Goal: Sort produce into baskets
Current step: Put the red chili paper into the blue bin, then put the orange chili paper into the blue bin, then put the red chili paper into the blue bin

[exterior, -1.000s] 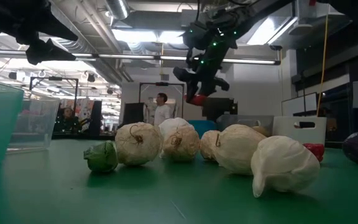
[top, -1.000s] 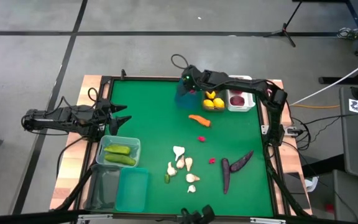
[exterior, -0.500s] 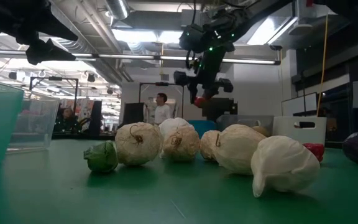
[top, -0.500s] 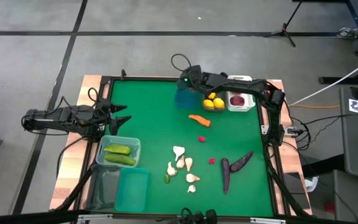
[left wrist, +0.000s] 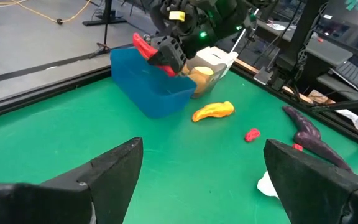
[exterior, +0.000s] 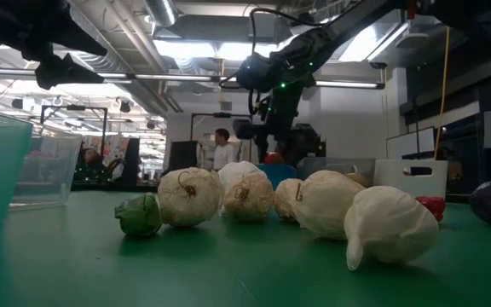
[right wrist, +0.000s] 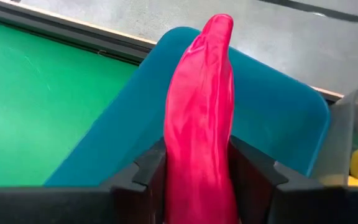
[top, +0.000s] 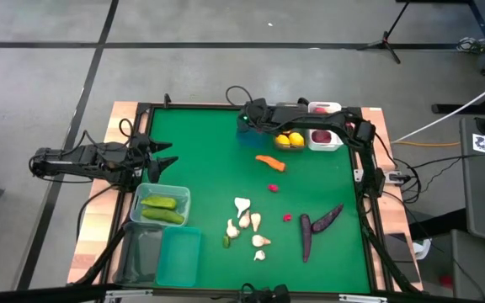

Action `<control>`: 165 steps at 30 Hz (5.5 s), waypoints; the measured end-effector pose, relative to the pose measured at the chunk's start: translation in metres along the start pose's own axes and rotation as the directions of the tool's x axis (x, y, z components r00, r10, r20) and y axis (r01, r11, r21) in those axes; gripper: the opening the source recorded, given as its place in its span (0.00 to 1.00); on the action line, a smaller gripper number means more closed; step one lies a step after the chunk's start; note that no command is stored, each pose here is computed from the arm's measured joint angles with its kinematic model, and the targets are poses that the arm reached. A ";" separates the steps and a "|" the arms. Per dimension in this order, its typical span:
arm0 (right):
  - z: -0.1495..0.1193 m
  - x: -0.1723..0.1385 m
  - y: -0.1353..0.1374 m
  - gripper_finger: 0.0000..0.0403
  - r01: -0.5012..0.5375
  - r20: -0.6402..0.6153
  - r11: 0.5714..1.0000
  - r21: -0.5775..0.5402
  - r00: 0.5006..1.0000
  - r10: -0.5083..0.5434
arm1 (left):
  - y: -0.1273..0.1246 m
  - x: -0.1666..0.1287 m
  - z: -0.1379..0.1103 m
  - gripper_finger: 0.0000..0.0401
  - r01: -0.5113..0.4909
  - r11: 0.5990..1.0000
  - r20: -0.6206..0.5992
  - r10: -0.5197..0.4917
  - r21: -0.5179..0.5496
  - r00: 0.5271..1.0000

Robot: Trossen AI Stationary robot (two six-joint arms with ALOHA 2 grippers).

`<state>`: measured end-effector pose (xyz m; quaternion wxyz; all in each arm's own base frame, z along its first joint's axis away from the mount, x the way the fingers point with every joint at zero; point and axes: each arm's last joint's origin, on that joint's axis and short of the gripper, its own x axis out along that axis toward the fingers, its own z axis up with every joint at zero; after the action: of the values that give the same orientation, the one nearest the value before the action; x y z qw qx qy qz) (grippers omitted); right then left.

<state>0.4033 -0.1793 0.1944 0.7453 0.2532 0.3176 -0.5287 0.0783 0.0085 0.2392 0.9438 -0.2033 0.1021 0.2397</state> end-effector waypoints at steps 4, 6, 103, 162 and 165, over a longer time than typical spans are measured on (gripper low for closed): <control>0.000 0.000 0.000 0.37 0.000 0.000 0.999 -0.038 1.000 0.000 | 0.000 0.000 0.000 0.82 0.000 1.000 0.000 0.000 0.000 1.000; 0.000 0.000 0.000 0.41 0.000 -0.001 0.999 -0.053 1.000 0.000 | 0.000 0.000 0.000 0.82 0.000 1.000 0.000 0.000 0.000 1.000; -0.059 -0.113 0.014 0.33 -0.535 -0.247 0.779 -0.326 0.844 0.476 | 0.005 0.000 -0.008 0.82 -0.050 0.998 -0.079 0.048 -0.031 0.996; -0.011 -0.032 -0.015 0.64 -0.080 0.058 0.995 0.065 0.995 0.076 | 0.005 0.000 -0.008 0.82 -0.051 0.998 -0.079 0.048 -0.046 0.996; -0.009 -0.035 -0.016 0.71 -0.103 0.042 0.995 -0.008 0.994 0.103 | 0.005 0.000 -0.008 0.82 -0.052 0.998 -0.079 0.048 -0.046 0.996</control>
<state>0.3779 -0.1555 0.2136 0.7788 0.2559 0.2899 -0.4940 0.0746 0.0087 0.2301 0.9276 -0.2327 0.1380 0.2574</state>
